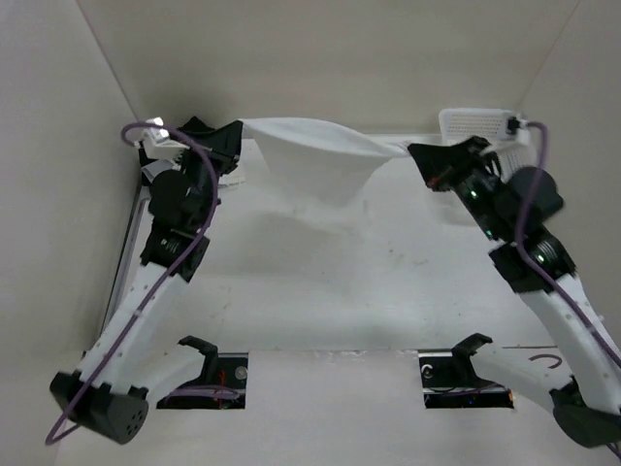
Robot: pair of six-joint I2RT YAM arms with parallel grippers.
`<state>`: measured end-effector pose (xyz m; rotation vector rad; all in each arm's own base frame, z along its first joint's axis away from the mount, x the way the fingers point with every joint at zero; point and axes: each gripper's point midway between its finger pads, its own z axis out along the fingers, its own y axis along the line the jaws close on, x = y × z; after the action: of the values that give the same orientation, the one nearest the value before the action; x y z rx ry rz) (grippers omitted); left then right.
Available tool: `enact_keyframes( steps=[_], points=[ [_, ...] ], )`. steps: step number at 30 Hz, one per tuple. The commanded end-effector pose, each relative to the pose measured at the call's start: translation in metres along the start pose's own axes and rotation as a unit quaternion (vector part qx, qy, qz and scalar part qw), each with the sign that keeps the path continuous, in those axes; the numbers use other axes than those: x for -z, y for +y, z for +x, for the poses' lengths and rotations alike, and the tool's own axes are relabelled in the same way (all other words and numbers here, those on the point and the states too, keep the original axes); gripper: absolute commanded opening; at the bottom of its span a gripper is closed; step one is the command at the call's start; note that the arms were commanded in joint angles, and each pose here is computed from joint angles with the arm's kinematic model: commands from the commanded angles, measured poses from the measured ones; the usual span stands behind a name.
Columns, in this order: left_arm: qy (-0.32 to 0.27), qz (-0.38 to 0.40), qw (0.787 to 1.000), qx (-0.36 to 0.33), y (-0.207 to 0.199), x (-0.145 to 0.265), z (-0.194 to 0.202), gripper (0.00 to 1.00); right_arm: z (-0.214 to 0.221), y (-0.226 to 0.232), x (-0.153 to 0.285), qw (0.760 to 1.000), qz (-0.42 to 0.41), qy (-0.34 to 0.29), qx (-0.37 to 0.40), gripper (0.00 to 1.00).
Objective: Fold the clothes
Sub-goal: Flatten the tank top out
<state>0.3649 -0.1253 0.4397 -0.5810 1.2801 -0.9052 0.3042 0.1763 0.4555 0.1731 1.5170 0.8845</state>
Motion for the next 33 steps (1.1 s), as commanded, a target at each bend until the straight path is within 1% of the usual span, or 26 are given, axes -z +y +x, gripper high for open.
enact_keyframes(
  steps=[1, 4, 7, 10, 13, 17, 19, 22, 25, 27, 29, 31, 33],
  points=[
    [-0.052, 0.048, 0.997, -0.018, -0.043, 0.043, -0.044, 0.00, -0.028, 0.015, 0.061, 0.999, 0.008, -0.038, 0.035, 0.00],
    [-0.061, 0.058, 0.996, -0.022, -0.049, 0.076, -0.056, 0.00, -0.034, 0.028, 0.100, 0.999, -0.011, -0.045, 0.027, 0.00],
    [-0.062, 0.060, 0.996, -0.023, -0.047, 0.102, -0.062, 0.00, -0.029, 0.034, 0.125, 0.999, -0.024, -0.031, 0.018, 0.00],
    [-0.051, 0.054, 0.997, -0.027, -0.039, 0.118, -0.059, 0.00, -0.019, 0.030, 0.139, 1.000, -0.022, -0.016, 0.012, 0.00],
    [-0.024, 0.040, 0.998, -0.033, -0.022, 0.128, -0.043, 0.01, -0.002, 0.026, 0.147, 1.000, -0.022, 0.007, 0.005, 0.00],
    [0.028, -0.002, 0.999, -0.041, 0.019, 0.138, -0.006, 0.01, 0.023, 0.030, 0.152, 0.999, -0.033, 0.043, -0.004, 0.00],
    [0.042, -0.030, 0.997, -0.057, 0.040, 0.135, 0.007, 0.01, 0.034, 0.032, 0.148, 0.998, -0.029, 0.051, 0.008, 0.00],
    [0.046, -0.068, 0.994, -0.074, 0.066, 0.113, 0.019, 0.01, 0.040, 0.017, 0.118, 0.997, 0.027, 0.033, 0.064, 0.01],
    [0.052, -0.079, 0.993, -0.074, 0.084, 0.079, 0.032, 0.01, 0.059, -0.004, 0.065, 0.994, 0.046, 0.056, 0.088, 0.00],
    [0.057, -0.089, 0.993, -0.058, 0.096, 0.050, 0.041, 0.01, 0.067, -0.029, 0.022, 0.994, 0.045, 0.072, 0.071, 0.00],
    [0.039, -0.095, 0.994, -0.039, 0.101, 0.020, 0.035, 0.01, 0.065, -0.053, -0.018, 0.995, 0.045, 0.076, 0.042, 0.00],
    [0.030, -0.085, 0.995, -0.029, 0.092, -0.008, 0.031, 0.00, 0.054, -0.069, -0.052, 0.996, 0.050, 0.071, 0.024, 0.00],
    [0.019, -0.075, 0.996, -0.031, 0.078, -0.034, 0.019, 0.00, 0.038, -0.071, -0.079, 0.997, 0.046, 0.066, 0.020, 0.00]
  ],
)
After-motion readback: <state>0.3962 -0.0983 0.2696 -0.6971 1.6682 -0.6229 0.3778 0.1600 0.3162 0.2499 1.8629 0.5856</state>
